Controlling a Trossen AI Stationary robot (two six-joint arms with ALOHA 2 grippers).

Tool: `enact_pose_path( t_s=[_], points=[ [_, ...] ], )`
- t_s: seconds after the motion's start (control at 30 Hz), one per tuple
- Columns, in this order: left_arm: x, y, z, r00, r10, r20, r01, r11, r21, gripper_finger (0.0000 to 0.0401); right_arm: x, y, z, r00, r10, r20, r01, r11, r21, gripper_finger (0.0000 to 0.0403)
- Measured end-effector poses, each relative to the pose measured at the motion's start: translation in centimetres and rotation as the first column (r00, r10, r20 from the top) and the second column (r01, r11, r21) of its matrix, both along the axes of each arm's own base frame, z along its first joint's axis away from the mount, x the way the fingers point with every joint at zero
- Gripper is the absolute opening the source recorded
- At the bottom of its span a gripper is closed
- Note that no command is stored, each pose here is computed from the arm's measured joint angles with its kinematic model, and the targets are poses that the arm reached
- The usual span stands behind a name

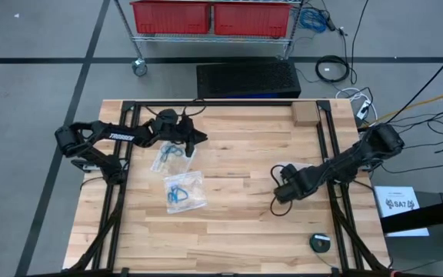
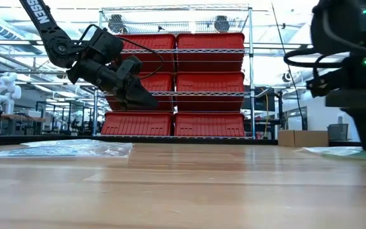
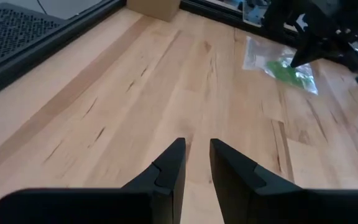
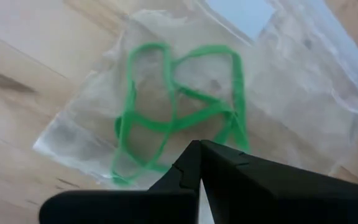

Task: Sort rubber bands
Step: Move the transparent zip bag to the middle right of the table, then close the bottom left transparent zip bag

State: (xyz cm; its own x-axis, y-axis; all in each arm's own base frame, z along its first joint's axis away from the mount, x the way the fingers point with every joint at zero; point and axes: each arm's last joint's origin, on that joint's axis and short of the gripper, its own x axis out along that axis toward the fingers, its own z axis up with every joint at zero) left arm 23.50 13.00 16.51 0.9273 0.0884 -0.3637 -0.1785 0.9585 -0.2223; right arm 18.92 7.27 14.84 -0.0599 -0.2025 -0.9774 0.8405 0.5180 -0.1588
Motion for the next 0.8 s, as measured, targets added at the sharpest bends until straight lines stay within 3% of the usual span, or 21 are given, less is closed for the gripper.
enact_pose_path(
  t_s=[0.27, 0.4, 0.5, 0.57, 0.67, 0.8],
  points=[
    [-0.2, -0.1, 0.7, 1.000, -0.002, 0.023, 0.001, 1.000, 0.014, 0.0079, 1.1, -0.9, 0.0, 0.998, 0.007, 0.061, -0.007, 1.000, 0.003, 0.0000],
    [-0.6, -0.4, 1.7, 0.999, -0.003, 0.042, 0.002, 1.000, 0.028, 0.0079, 1.6, -0.9, 1.1, 0.997, 0.040, 0.062, -0.036, 0.998, -0.058, 0.0000],
    [-1.0, -0.7, 2.4, 0.999, -0.012, 0.037, 0.010, 0.999, 0.048, 0.0079, 2.2, -0.9, 2.2, 0.994, 0.086, 0.073, -0.078, 0.992, -0.100, 0.0000],
    [-1.4, -0.9, 2.8, 1.000, -0.014, 0.025, 0.013, 0.999, 0.046, 0.0079, 3.0, -0.7, 2.8, 0.977, 0.176, 0.117, -0.162, 0.979, -0.122, 0.0000],
    [-2.0, -1.7, 3.2, 0.999, -0.040, -0.013, 0.041, 0.996, 0.073, 0.0079, 5.2, -0.2, 3.1, 0.889, 0.374, 0.263, -0.341, 0.926, -0.164, 0.0000],
    [-2.6, -2.9, 3.9, 0.996, -0.074, -0.045, 0.078, 0.993, 0.094, 0.0079, 8.8, 0.0, 3.3, 0.702, 0.571, 0.426, -0.477, 0.821, -0.314, 0.0000]
  ],
)
